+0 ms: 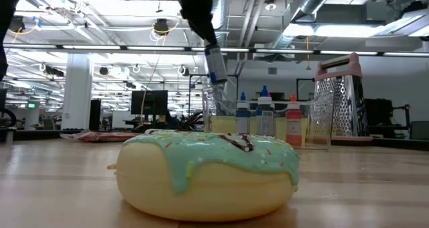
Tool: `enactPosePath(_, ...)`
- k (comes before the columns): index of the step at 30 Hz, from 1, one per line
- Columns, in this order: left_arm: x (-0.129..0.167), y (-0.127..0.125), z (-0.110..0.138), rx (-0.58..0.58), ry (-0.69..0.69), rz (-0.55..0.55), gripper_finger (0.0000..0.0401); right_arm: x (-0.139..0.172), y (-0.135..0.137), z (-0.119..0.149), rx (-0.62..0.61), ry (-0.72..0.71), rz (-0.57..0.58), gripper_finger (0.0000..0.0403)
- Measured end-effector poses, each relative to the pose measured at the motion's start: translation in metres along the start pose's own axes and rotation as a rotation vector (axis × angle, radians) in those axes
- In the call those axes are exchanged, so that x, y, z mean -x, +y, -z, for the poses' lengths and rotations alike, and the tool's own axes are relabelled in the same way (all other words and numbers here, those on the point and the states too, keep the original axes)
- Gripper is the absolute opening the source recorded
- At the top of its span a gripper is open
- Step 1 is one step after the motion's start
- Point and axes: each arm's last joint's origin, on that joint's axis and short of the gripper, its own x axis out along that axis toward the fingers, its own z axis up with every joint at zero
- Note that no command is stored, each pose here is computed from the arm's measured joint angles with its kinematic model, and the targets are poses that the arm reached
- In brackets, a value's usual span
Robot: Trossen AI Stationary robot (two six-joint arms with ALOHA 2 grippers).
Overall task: Pick & Place Food Item
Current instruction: Put the blue food coloring bottle into the transparent bin
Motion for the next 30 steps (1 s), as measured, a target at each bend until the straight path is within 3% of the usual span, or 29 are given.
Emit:
enactPosePath(6,-0.023,0.001,-0.017,-0.049,0.039,0.013,0.0107,0.001,-0.002,-0.003,0.007,0.018,-0.002,0.0175)
enactPosePath(16,-0.078,0.003,-0.016,-0.073,0.121,0.045,0.0107,0.006,-0.003,-0.003,0.012,0.026,-0.014,0.0175)
enactPosePath(30,-0.093,0.016,-0.017,-0.033,0.079,0.07,0.0107,0.007,-0.003,-0.002,0.022,0.044,-0.016,0.0175)
